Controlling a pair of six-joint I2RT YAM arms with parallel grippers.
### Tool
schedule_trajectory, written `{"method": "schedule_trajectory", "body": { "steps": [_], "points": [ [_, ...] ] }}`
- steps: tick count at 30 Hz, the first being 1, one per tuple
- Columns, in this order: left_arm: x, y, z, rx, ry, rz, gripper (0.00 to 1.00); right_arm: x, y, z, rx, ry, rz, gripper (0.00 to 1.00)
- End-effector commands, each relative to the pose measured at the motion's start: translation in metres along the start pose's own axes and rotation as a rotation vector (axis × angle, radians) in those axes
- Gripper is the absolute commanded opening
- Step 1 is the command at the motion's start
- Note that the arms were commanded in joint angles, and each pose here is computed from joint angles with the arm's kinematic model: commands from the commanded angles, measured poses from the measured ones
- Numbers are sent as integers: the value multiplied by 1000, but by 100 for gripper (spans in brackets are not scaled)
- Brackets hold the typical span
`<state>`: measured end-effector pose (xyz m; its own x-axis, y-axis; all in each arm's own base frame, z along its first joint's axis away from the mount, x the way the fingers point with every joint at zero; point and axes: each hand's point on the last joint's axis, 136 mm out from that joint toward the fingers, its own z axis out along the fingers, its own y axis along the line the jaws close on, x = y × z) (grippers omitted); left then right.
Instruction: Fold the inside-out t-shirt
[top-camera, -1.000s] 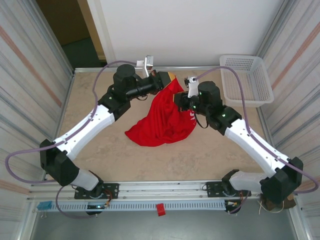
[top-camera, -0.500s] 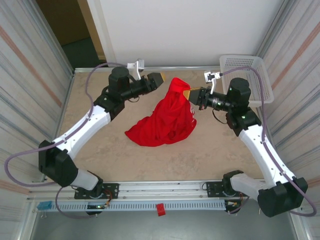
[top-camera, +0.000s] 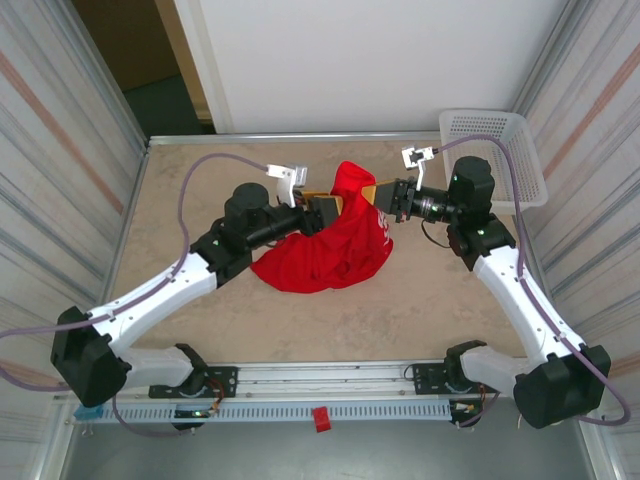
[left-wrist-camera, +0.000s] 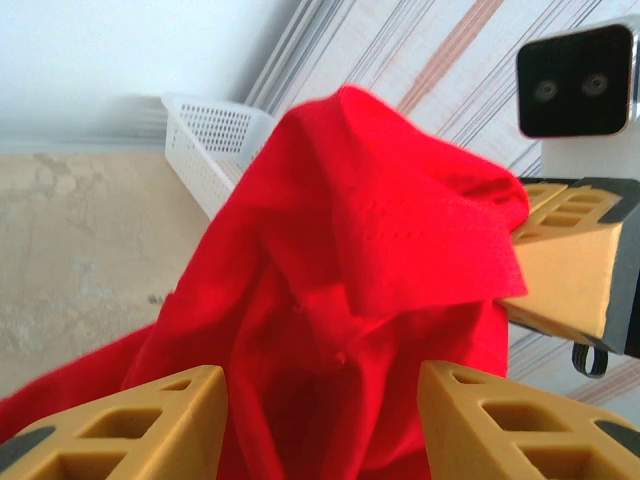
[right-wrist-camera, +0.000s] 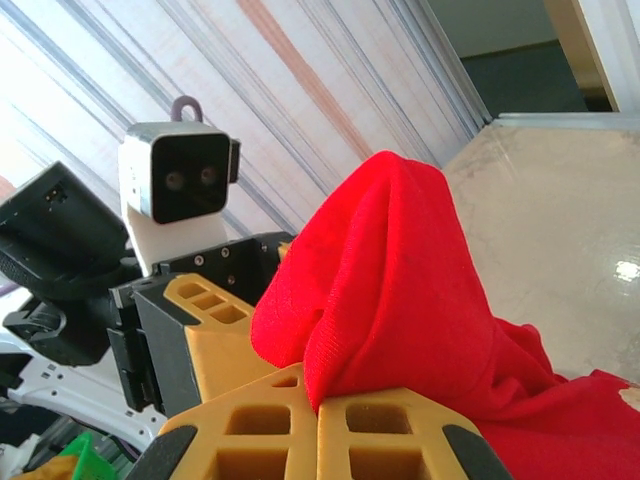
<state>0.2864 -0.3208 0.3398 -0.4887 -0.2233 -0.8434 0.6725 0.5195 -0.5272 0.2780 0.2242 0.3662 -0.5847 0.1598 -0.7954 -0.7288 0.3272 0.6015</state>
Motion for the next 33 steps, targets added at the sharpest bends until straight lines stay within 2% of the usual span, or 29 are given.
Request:
{"method": "schedule_trajectory", "body": {
  "steps": [1,10,12,16,20,23,24,26,27,29,33],
  "points": [
    [-28,-12,4,28,-99,87,54,-4,4,-1,-18,-11,-7,0],
    [-47,-31,22,114,-127,80,54,-2,1,1,-18,-5,1,0],
    [-52,-34,26,124,-137,77,44,-1,0,1,-18,-2,5,0],
    [-67,-44,28,148,-126,69,1,5,-12,3,12,0,17,0],
    [-90,-57,14,168,-111,14,0,9,-58,13,152,-6,61,0],
    [-109,-69,-2,243,-110,-76,0,9,-111,20,314,-8,139,0],
    [-116,-72,-7,269,-116,-104,0,9,-127,21,362,-9,162,7],
    [-125,-75,-13,299,-120,-151,0,7,-145,23,410,-6,193,31],
    [-128,-76,-16,311,-124,-165,0,6,-144,23,409,-5,195,39],
    [-130,-76,-18,325,-134,-182,0,3,-135,18,418,-22,181,44],
    [-127,-66,-19,323,-137,-197,0,2,-103,-6,466,-61,121,43]
  ]
}}
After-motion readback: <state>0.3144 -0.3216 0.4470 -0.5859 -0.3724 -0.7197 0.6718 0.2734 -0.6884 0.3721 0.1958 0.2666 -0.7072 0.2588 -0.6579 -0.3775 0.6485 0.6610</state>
